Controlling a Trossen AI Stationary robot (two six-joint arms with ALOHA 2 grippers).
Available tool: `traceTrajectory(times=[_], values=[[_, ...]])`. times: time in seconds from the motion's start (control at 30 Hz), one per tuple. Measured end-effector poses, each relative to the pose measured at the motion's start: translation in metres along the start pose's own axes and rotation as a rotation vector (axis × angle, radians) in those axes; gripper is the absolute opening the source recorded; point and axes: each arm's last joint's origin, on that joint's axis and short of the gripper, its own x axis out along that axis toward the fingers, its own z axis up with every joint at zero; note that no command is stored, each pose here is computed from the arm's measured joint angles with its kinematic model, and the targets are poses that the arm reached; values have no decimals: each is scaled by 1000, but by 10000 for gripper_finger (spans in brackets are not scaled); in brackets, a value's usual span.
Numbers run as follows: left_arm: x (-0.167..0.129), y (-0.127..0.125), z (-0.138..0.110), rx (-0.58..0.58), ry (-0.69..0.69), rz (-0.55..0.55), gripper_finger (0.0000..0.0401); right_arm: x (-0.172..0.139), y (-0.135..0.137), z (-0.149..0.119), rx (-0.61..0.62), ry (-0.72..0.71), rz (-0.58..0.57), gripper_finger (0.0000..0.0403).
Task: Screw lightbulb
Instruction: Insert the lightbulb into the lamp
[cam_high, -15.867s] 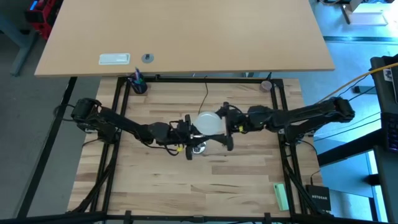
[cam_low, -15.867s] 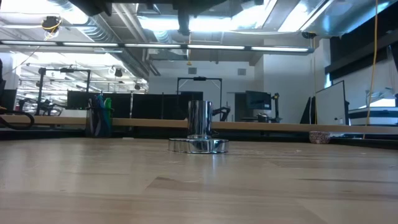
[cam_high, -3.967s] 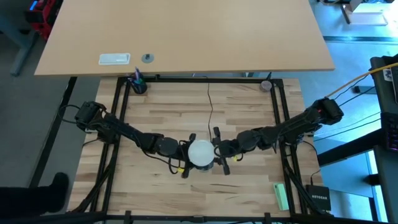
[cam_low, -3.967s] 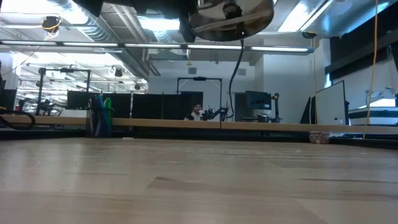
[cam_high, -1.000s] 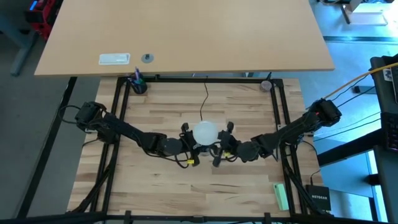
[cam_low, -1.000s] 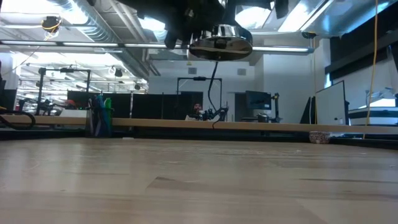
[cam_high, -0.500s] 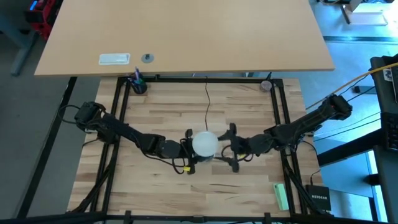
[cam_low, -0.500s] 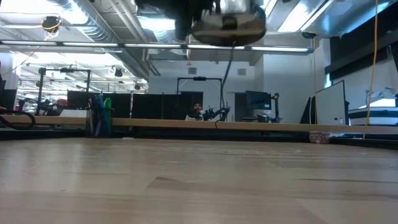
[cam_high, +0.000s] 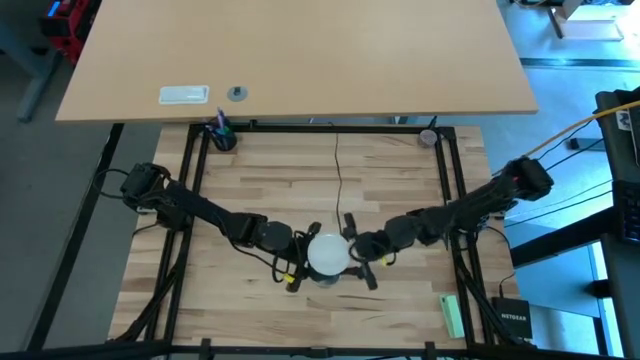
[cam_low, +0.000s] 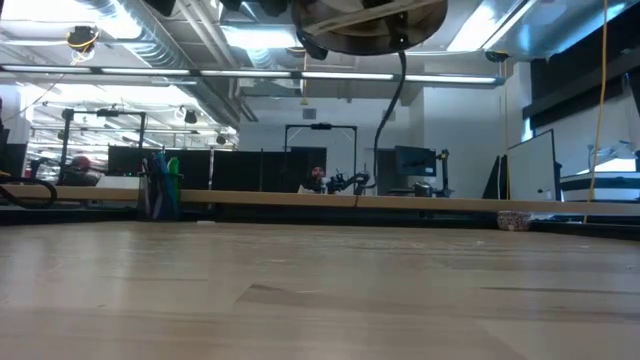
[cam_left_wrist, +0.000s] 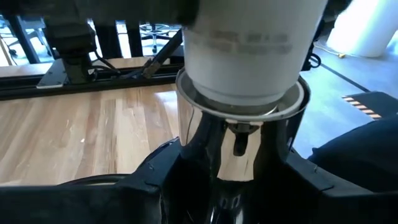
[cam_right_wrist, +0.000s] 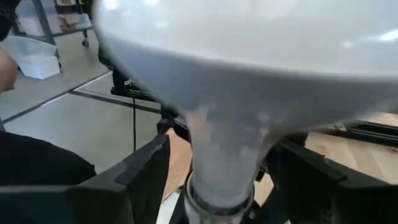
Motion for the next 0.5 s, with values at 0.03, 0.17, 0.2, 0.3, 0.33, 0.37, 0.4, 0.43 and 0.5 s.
traceTrajectory(times=[0.03, 0.17, 0.2, 0.3, 0.33, 0.37, 0.4, 0.43, 0.5], values=[[0, 0, 0, 0, 3, 0, 170, 2, -1, -1, 1, -9, 4, 254], [0, 0, -2, -1, 16, 1, 170, 2, -3, 0, 2, -15, 9, 211], [0, 0, -2, -1, 15, 1, 170, 1, -3, 0, 2, -13, 9, 191], [0, 2, -1, -4, 12, 22, 170, 1, -3, 0, 4, -8, 0, 151], [0, 3, -2, -10, 15, 39, 170, 1, -3, -1, 9, 0, -16, 151], [0, 4, -2, -19, 17, 63, 170, 1, -4, -2, 19, 9, -43, 151], [0, 5, -2, -24, 20, 92, 170, 1, -5, -3, 30, 22, -74, 151], [0, 6, -3, -27, 25, 124, 170, 1, -6, -4, 43, 34, -110, 151], [-1, 8, -5, -39, 38, 212, 170, 0, -6, -6, 60, 57, -197, 151]])
